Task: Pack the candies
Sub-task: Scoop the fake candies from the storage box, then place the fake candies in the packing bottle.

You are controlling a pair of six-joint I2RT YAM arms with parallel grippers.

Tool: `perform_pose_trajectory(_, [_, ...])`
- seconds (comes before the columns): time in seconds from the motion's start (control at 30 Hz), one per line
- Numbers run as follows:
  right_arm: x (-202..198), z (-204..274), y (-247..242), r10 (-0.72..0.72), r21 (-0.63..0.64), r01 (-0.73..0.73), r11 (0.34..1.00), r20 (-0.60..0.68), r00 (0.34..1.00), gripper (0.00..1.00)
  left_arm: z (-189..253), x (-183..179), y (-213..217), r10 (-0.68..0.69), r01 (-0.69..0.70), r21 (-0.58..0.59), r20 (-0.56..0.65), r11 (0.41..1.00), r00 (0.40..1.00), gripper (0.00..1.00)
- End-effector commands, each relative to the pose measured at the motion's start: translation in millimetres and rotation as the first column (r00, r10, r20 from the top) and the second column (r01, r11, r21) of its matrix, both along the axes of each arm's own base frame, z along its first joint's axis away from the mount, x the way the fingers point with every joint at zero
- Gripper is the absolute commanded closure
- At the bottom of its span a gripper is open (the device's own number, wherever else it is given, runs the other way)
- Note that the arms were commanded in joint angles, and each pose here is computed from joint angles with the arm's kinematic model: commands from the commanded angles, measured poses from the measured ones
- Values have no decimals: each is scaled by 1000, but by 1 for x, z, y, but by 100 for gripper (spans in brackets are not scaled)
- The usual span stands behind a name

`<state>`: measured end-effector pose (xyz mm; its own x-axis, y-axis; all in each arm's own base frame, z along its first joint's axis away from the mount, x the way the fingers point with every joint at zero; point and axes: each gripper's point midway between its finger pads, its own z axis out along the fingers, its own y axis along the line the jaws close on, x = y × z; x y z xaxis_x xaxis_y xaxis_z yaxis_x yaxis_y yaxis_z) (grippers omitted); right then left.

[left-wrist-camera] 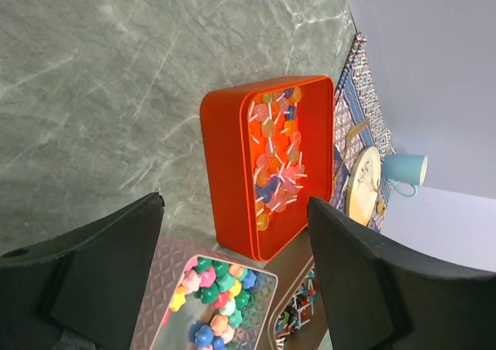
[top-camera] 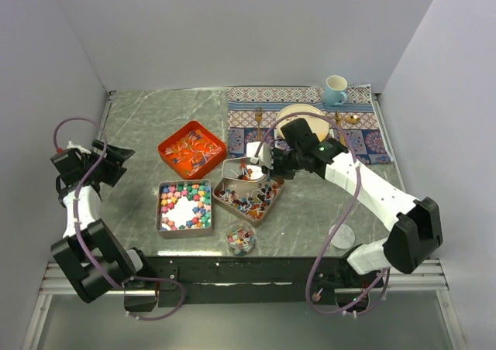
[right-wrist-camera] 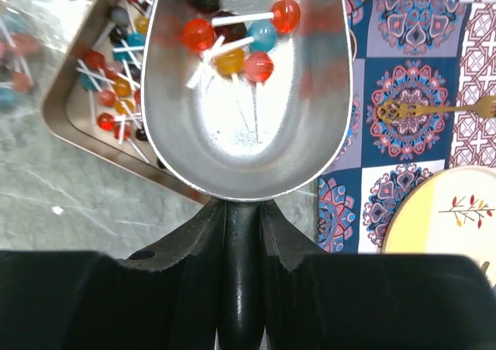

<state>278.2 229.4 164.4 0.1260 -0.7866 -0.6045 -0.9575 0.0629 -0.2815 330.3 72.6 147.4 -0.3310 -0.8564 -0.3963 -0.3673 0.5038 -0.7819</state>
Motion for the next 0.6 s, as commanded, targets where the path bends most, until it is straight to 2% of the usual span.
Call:
perform_pose_trajectory(0.0, [-16,30,5,31,81,-33,996,25,999,100,21,-4,-6,-34,33,29,49,999,998,19])
perform_pose_trajectory(0.17, [-61,24,-12,188,-34,-185,982,113,976,100,24,-6,-8,-24,23,22,69,999,997,19])
perform_pose_trajectory(0.3, [-95,16,-18,319,-135,-299,945,166,933,100,30,-7,-9,-19,16,28,90,999,996,19])
perform_pose_trajectory(0.43, [-116,9,-22,389,-206,-349,914,202,899,100,36,-9,-11,-24,20,32,108,999,994,19])
perform_pose_trajectory(0.57, [-115,9,-27,398,-291,-324,900,249,883,100,35,-12,-14,-18,16,20,115,1000,993,19])
